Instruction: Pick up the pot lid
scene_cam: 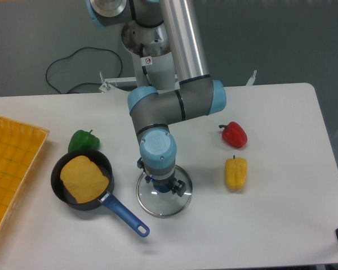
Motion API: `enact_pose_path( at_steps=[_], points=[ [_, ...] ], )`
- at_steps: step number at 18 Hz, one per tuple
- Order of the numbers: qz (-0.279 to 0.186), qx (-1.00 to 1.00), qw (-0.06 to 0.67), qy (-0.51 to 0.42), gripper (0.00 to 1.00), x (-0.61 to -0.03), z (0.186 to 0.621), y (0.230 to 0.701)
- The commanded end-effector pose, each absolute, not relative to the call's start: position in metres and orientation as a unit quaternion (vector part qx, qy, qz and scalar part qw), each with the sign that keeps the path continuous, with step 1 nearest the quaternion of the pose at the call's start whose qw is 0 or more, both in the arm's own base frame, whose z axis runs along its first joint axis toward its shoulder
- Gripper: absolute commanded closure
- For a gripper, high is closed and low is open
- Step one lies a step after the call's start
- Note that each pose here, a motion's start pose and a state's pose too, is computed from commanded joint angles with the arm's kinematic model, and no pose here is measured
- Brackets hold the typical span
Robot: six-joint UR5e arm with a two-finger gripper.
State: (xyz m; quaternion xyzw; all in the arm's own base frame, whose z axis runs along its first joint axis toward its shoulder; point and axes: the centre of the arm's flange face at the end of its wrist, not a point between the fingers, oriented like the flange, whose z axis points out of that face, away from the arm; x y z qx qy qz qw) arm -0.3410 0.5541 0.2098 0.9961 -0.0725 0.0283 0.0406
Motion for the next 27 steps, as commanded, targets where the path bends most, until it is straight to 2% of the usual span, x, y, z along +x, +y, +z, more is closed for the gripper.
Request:
enact_pose_path(
  at_steps=[7,8,11,13,15,18,19,21,23,27],
  points=[
    [0.029,0.997,0.044,-0.063,0.00,-0.336,0.205,0.557],
    [0.029,0.996,0.045,-0.065,0.03,-0.336,0.204,0.557],
    [0.028,0.996,0.044,-0.066,0.34,-0.336,0.206,0.557],
    [0.028,0.996,0.044,-0.066,0.42,-0.337,0.207,0.557],
    [0.027,0.997,0.043,-0.066,0.53,-0.338,0.209,0.557],
    [0.027,0.997,0.042,-0.066,0.57,-0.339,0.211,0.557],
    [0.027,0.997,0.042,-0.066,0.62,-0.339,0.211,0.557],
    [0.027,0.997,0.042,-0.066,0.66,-0.339,0.211,0.557],
    [0.025,0.997,0.043,-0.064,0.79,-0.340,0.212,0.558],
    [0.022,0.997,0.039,-0.066,0.79,-0.341,0.221,0.559]
  ],
)
